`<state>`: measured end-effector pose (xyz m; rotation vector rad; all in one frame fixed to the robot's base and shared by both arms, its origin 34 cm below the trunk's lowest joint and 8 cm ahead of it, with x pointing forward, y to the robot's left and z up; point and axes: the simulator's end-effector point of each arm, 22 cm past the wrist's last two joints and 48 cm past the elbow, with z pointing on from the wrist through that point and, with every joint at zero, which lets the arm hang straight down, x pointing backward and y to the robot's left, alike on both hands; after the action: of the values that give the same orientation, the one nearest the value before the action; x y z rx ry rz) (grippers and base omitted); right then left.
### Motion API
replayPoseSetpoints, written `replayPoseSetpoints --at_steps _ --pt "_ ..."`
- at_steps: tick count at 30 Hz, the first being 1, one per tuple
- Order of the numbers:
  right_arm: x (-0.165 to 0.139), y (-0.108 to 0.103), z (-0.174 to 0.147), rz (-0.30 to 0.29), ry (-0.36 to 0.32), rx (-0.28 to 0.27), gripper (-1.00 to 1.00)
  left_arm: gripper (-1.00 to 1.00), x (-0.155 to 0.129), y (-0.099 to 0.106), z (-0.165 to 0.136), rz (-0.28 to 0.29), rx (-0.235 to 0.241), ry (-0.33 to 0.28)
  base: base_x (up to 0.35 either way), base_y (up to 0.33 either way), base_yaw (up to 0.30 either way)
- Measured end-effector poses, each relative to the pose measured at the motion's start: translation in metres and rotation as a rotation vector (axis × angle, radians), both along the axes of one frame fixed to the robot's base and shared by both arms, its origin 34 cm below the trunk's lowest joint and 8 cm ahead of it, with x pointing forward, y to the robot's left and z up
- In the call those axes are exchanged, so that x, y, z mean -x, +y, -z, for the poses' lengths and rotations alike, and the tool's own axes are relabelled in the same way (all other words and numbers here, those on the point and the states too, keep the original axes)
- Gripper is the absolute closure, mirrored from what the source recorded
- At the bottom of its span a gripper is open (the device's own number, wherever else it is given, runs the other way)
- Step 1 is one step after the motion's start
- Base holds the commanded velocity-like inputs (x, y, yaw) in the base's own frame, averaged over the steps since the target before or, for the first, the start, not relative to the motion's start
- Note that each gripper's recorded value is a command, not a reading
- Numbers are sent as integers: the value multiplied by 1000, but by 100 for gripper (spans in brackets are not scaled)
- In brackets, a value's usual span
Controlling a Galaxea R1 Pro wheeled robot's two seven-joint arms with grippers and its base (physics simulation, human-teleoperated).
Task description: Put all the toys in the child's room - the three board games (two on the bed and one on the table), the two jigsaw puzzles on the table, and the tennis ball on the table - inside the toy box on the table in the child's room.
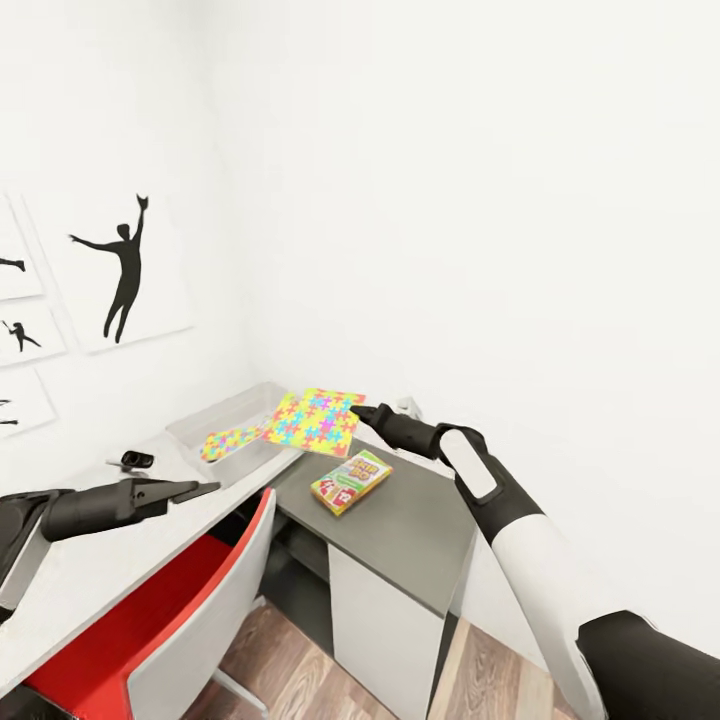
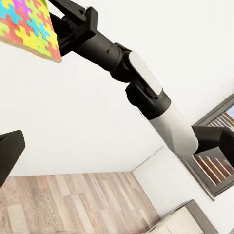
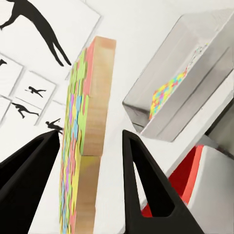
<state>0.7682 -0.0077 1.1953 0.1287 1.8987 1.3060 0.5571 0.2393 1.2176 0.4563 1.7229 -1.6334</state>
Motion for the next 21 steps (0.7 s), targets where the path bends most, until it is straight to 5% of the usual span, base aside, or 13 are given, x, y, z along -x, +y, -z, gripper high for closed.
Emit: replayPoseSetpoints --at_steps 7,21 --pt "-12 -1 -34 23 -11 8 100 -100 -4 43 1 -65 -74 21 0 0 207" --pt "-16 -12 -36 36 55 66 100 -100 -2 59 -3 -87 -108 21 0 0 160"
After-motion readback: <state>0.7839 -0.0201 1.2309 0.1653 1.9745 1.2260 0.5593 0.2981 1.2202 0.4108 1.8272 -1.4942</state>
